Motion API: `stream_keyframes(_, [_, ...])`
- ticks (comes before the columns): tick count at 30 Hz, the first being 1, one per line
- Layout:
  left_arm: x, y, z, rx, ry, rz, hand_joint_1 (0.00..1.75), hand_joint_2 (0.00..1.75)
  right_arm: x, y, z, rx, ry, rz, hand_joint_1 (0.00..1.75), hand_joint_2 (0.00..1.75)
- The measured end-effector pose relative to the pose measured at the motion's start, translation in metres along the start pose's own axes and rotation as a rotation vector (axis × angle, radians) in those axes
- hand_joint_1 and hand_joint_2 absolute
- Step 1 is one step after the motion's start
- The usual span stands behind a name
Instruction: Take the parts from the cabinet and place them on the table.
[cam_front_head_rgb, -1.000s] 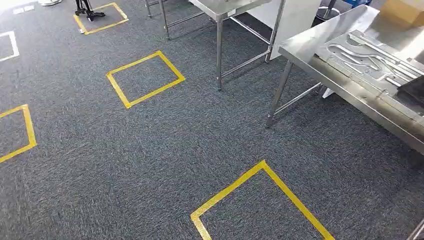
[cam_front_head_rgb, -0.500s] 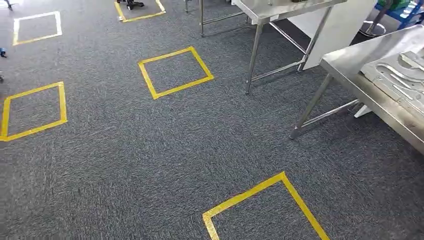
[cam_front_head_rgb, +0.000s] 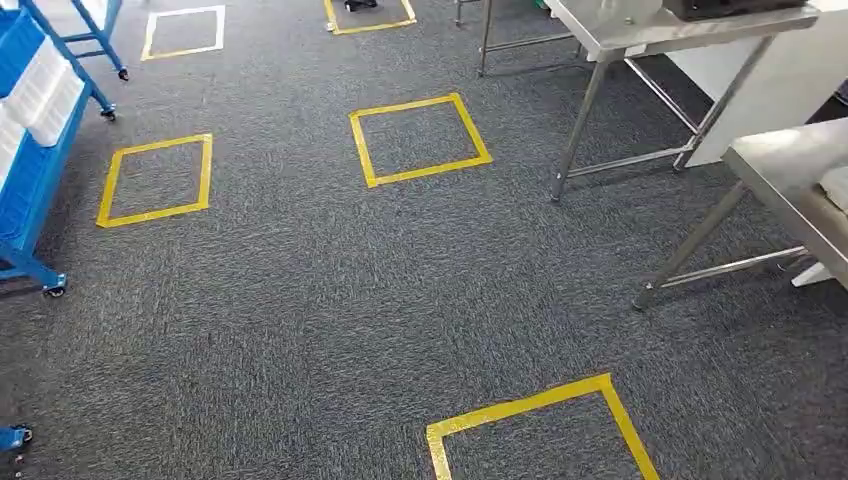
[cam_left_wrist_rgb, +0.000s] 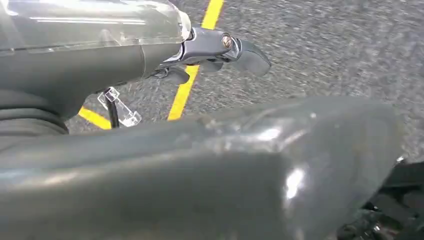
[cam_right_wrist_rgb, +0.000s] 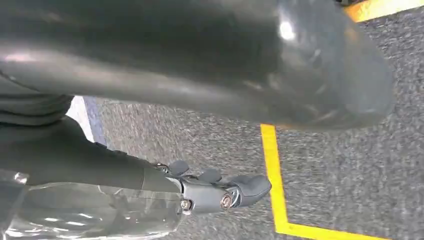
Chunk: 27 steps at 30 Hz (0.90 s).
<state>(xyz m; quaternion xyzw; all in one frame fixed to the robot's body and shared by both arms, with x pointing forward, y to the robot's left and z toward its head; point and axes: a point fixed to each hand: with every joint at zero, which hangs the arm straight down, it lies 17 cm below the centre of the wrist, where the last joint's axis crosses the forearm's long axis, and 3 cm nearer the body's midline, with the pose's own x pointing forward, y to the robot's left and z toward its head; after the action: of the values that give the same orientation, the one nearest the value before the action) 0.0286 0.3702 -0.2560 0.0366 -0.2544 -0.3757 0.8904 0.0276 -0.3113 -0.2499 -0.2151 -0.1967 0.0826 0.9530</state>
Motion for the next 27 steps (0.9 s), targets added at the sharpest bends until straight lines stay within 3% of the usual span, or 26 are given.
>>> stream_keyframes(17, [0.005, 0.006, -0.002, 0.022, -0.025, -0.032, 0.00, 0.00, -0.007, 0.000, -0.002, 0.008, 0.037, -0.021, 0.00, 0.00])
stream_keyframes(27, [0.010, -0.002, 0.001, 0.008, -0.060, 0.009, 0.00, 0.00, -0.003, -0.006, -0.004, -0.016, -0.003, 0.064, 0.00, 0.00])
